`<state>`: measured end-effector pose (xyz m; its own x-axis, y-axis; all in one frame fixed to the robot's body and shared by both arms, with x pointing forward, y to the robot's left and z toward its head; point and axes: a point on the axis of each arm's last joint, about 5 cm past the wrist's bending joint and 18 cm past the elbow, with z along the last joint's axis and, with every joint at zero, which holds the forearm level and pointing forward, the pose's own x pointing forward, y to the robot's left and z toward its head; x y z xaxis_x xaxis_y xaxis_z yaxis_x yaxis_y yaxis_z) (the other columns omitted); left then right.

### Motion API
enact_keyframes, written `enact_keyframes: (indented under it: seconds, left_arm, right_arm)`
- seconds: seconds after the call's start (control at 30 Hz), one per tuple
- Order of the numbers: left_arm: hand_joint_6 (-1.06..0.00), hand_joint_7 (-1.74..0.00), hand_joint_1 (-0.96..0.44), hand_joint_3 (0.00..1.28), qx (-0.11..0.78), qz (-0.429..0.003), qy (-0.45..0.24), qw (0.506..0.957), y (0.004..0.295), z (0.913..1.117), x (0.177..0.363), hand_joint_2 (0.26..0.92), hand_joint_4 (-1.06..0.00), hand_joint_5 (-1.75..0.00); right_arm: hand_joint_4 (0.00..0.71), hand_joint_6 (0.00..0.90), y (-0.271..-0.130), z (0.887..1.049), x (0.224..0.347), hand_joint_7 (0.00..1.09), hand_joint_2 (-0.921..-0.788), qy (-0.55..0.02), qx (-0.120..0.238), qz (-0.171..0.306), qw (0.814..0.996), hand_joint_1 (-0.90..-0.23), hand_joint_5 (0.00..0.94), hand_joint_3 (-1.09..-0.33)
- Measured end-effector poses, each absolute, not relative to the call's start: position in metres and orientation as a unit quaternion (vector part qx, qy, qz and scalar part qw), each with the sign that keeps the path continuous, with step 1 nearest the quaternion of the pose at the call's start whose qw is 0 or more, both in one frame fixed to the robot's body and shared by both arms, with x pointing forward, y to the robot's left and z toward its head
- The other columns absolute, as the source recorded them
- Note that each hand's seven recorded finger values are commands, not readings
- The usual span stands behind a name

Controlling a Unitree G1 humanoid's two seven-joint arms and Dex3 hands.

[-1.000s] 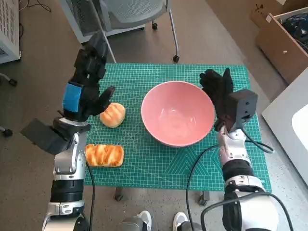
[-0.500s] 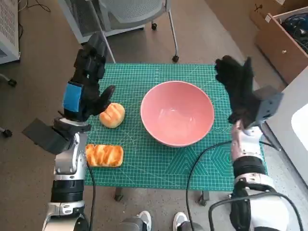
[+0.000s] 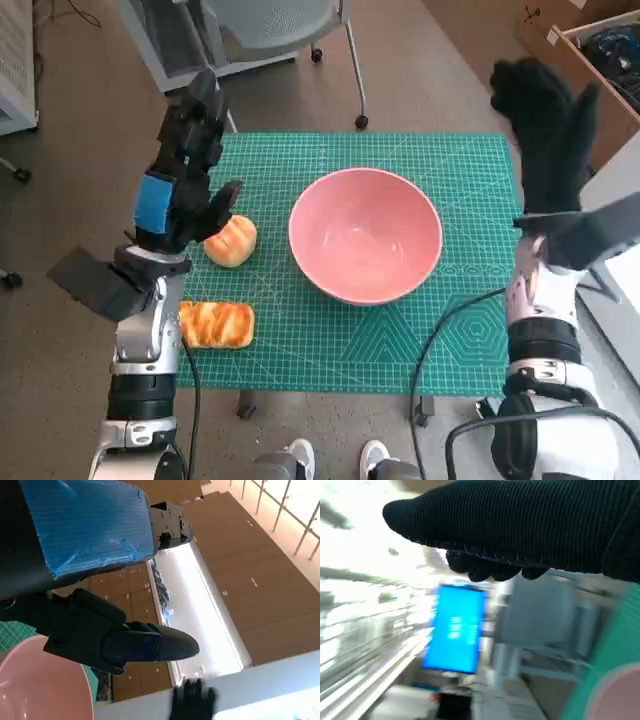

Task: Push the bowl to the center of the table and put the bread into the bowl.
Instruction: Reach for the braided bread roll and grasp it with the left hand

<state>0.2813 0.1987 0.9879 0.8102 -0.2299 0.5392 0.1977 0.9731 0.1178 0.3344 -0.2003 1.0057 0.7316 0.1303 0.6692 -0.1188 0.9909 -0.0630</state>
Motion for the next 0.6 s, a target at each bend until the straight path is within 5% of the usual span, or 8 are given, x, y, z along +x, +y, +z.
enact_keyframes:
  seconds: [0.27,0.6]
  left_arm:
    - [0.0,-0.25,-0.59,0.25,0.134,-0.127,-0.267,0.946,0.214,1.009,0.269,0.921,0.0,0.0]
    - [-0.01,-0.3,-0.53,0.1,0.308,-0.109,-0.213,0.921,0.231,1.04,0.237,0.877,0.0,0.0]
  right_arm:
    - [0.169,0.092,-0.196,1.012,0.325,0.39,-0.921,-0.411,-0.012,0.09,0.907,-0.672,0.016,-0.807]
    - [0.178,0.114,-0.19,1.012,0.322,0.4,-0.921,-0.42,-0.004,0.114,0.9,-0.675,0.014,-0.785]
